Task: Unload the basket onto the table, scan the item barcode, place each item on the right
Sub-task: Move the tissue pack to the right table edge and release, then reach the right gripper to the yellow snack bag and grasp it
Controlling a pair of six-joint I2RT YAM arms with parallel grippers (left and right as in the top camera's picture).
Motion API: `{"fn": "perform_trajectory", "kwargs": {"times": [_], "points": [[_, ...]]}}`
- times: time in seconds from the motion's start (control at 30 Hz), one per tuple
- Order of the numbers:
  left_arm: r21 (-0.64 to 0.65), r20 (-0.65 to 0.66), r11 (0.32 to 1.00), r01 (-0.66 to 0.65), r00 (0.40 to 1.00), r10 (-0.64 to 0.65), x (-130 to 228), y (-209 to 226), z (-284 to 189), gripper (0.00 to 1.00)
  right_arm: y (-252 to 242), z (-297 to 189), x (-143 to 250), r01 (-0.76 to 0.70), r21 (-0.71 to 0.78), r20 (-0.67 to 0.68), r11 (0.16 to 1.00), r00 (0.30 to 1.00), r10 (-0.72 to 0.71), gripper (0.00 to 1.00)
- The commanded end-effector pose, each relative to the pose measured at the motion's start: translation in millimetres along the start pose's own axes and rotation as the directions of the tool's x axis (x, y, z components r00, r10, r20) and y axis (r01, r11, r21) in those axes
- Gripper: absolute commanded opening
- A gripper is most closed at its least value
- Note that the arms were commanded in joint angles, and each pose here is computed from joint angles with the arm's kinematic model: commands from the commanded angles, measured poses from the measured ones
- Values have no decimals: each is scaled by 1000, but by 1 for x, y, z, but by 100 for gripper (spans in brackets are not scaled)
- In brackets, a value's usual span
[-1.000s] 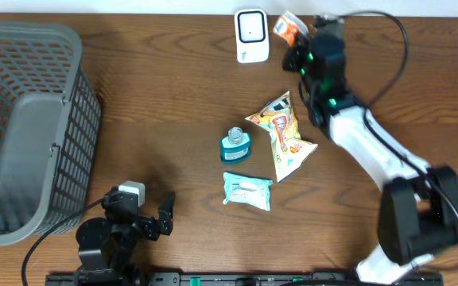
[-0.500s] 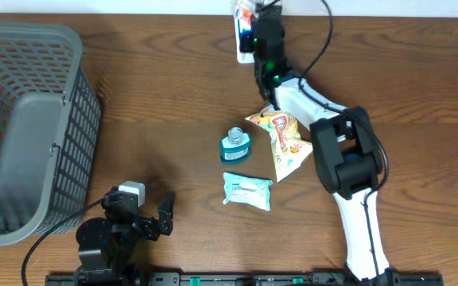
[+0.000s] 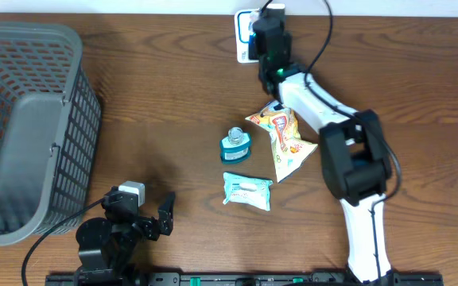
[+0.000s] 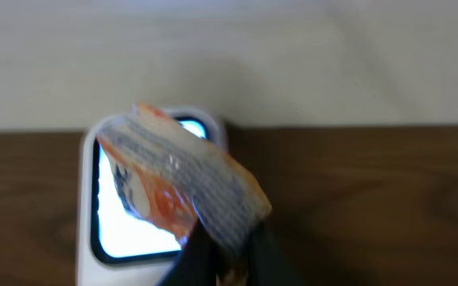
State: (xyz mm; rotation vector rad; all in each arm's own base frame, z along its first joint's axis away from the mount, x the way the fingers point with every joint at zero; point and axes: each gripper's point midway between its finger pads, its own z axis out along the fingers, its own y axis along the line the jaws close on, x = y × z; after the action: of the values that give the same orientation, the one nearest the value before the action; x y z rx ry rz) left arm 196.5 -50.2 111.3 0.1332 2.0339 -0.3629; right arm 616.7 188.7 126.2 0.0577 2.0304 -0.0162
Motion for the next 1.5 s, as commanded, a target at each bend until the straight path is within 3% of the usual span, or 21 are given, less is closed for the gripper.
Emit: {"fn": "perform_trajectory", "kwargs": {"times": [0.0,0.1,0.23,0.33,0.57,0.63,0.77,0.83,0.97,1.0,1.1,1.17,1.3,1.47], "points": [[1,10,1000,-19,1000,19,-3,-1,-1,98,-63,-59,-88,-46,150,90,988,995,33,1],[1,10,1000,-19,1000,19,-3,-1,-1,98,-119,-91,-107,-53,289,67,956,997,35,1],[1,10,1000,-19,1000,19,-3,-1,-1,98,-236,-130,-111,-55,565,9,823,998,61,1],[1,10,1000,-19,1000,19,-3,-1,-1,98,-341,-138,-64,-2,721,-139,693,979,147,1],[1,10,1000,-19,1000,19,-3,-1,-1,98,-469,-134,46,90,836,-318,541,883,344,1],[1,10,1000,-19,1000,19,-3,-1,-1,98,-499,-137,88,129,851,-371,508,833,410,1],[1,10,1000,-19,1000,19,-3,-1,-1,98,-530,-141,143,102,844,-414,526,748,519,1],[1,10,1000,-19,1000,19,-3,-1,-1,98,-540,-148,143,84,861,-388,502,747,540,4],[1,10,1000,-19,1000,19,-3,-1,-1,98,-552,-167,114,-50,869,-283,492,767,577,65],[1,10,1000,-19,1000,19,-3,-1,-1,98,-549,-174,95,-134,851,-232,508,771,592,99],[1,10,1000,-19,1000,19,-3,-1,-1,98,-525,-179,48,-333,726,-160,602,769,619,99],[1,10,1000,-19,1000,19,-3,-1,-1,98,-482,-186,0,-502,528,-131,685,748,650,99],[1,10,1000,-19,1000,19,-3,-1,-1,98,-416,-205,-50,-621,263,-163,738,725,669,99],[1,10,1000,-19,1000,19,-3,-1,-1,98,-340,-243,-93,-617,60,-208,785,761,614,99]]}}
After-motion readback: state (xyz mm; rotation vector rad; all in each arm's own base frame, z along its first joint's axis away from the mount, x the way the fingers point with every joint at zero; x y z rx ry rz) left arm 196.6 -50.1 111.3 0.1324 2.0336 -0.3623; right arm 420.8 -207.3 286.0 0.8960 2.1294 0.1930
